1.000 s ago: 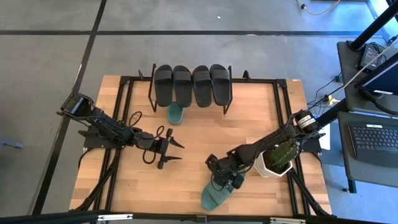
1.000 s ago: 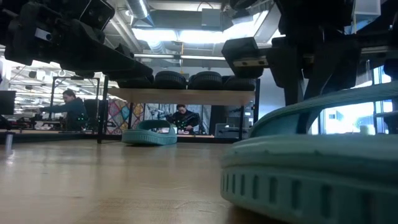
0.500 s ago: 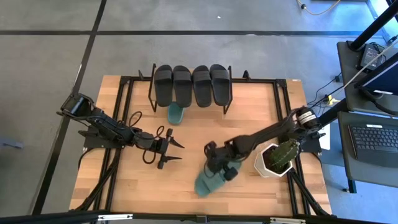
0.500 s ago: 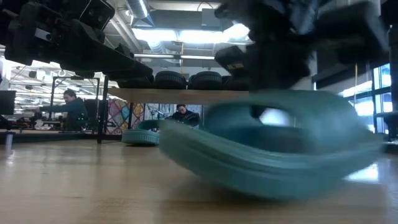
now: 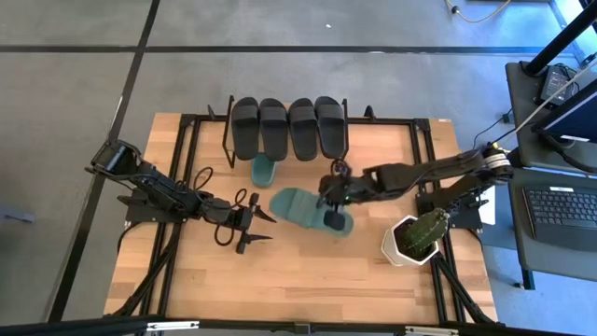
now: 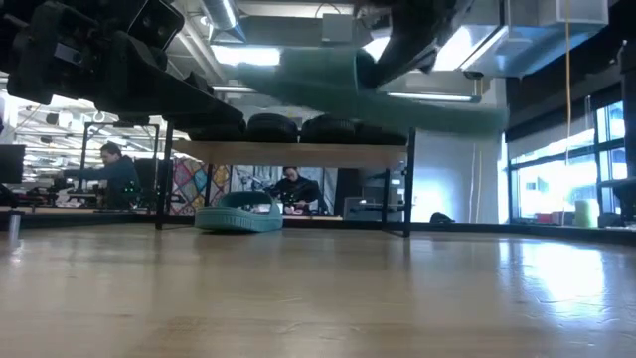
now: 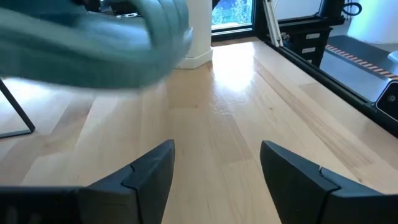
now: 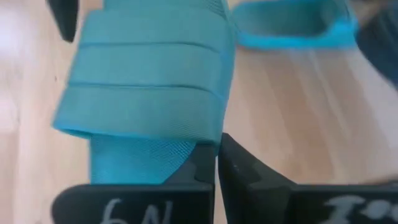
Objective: Pick and place slides into the shelf
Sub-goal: Put the green slide under the shelf
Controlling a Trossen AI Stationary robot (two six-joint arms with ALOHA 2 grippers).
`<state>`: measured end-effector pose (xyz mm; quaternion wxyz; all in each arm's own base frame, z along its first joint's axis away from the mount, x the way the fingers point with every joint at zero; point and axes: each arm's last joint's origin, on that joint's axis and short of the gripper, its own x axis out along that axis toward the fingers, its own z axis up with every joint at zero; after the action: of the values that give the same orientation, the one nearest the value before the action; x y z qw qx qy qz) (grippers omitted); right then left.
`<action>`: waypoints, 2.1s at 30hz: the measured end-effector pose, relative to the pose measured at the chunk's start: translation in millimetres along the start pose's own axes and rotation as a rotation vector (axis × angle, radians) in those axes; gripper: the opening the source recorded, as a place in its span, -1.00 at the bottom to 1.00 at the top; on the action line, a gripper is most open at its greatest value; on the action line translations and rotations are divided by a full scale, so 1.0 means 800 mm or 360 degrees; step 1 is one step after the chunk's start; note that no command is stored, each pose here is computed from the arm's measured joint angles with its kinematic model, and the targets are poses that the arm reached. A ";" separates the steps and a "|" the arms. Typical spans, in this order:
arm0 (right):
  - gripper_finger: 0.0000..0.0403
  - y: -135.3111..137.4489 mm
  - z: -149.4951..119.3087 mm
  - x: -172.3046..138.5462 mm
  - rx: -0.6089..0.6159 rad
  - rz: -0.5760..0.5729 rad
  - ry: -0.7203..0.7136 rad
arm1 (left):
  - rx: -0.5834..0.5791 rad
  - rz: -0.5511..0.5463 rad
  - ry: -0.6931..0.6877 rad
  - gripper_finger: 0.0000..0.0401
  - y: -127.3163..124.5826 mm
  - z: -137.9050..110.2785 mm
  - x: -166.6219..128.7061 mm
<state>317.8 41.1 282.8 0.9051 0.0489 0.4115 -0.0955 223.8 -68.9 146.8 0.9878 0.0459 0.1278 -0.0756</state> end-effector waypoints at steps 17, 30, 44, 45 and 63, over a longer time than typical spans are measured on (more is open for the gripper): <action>-0.97 -0.059 -0.039 0.043 0.0493 -0.0083 0.0179 | 0.0001 0.0000 0.0004 0.14 0.000 0.000 0.000; -0.97 -0.080 -0.098 0.085 0.0597 -0.0083 0.0108 | 0.0002 0.0001 0.0003 0.14 0.000 0.000 0.000; -0.64 -0.086 -0.099 0.086 0.0567 -0.0101 0.0125 | 0.0002 0.0001 0.0002 0.14 0.000 0.000 0.000; -0.61 -0.086 -0.099 0.086 0.0563 -0.0102 0.0124 | 0.0002 0.0001 0.0002 0.14 0.000 0.000 0.000; -0.13 -0.084 -0.075 0.069 0.0329 -0.0112 0.0216 | -0.0036 0.0075 -0.0017 0.14 0.002 0.002 0.000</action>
<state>295.0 -21.8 200.7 0.8613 0.1339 0.4613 -0.1657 224.5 -67.6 148.1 0.9905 0.0372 0.1223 -0.0513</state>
